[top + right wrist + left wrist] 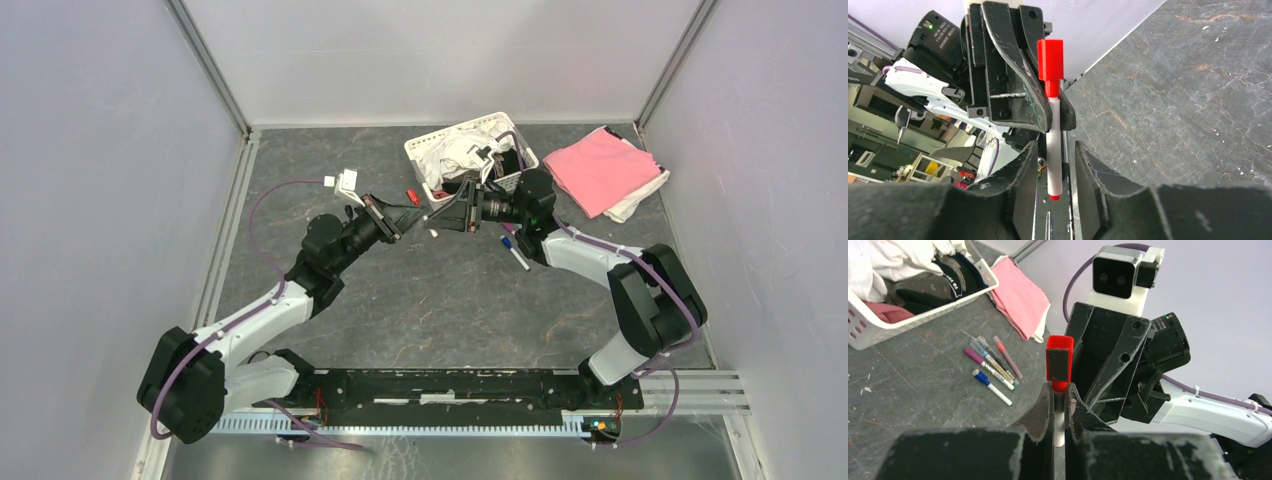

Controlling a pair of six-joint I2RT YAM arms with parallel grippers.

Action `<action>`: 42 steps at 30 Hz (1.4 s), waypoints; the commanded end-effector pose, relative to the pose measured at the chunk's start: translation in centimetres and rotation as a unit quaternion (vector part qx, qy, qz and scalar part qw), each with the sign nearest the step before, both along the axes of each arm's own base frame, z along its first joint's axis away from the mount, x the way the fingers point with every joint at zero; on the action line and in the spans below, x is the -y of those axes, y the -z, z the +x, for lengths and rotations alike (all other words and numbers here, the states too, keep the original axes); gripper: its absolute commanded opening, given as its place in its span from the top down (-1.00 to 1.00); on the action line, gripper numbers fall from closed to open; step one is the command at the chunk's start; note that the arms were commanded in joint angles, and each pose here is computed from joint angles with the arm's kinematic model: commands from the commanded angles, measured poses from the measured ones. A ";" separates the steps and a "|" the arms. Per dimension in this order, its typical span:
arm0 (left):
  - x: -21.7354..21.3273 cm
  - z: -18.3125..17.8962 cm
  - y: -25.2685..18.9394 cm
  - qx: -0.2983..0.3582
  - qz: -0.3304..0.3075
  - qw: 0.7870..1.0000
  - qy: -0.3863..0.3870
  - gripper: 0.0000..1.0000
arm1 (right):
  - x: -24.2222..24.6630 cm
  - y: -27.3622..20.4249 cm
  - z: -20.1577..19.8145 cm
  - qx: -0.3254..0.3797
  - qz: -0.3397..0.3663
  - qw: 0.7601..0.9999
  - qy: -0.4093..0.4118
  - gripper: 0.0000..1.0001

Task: Insert the pens into the pen caps
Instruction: Press the pen cap onto the pen.

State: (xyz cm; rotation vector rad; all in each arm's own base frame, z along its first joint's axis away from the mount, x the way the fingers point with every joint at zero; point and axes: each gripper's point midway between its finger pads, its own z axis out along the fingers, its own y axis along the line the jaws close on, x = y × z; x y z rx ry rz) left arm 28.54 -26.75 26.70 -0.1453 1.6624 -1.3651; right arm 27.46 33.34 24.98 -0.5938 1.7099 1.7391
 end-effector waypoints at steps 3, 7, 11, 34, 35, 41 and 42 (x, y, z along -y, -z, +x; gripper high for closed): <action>0.3 0.0 -3.8 0.070 0.008 0.998 0.005 0.96 | -0.3 -1.6 -1.3 0.045 0.009 0.999 -0.022 0.22; 0.5 0.1 -4.1 0.072 0.005 0.997 0.008 0.96 | -0.6 -1.9 -1.5 0.052 0.009 0.998 -0.026 0.32; 0.7 -0.1 -4.0 0.072 0.006 0.997 0.015 0.96 | -0.7 -2.3 -1.3 0.053 0.012 0.998 -0.026 0.42; 1.1 -1.0 -4.0 0.059 -0.004 0.998 0.031 0.40 | -0.7 -2.9 -1.5 0.051 0.025 0.998 -0.029 1.00; 1.0 -1.2 -3.9 0.057 -0.003 0.998 0.032 0.28 | -0.7 -3.0 -1.6 0.053 0.027 0.998 -0.030 1.00; -0.6 -2.0 -3.7 0.055 0.023 0.998 0.010 -0.34 | -0.5 -3.9 -2.1 0.072 0.037 0.996 -0.038 1.00; -1.0 -2.1 -4.0 0.060 0.028 0.998 0.000 -0.40 | -0.5 -3.9 -2.2 0.074 0.038 0.996 -0.040 1.00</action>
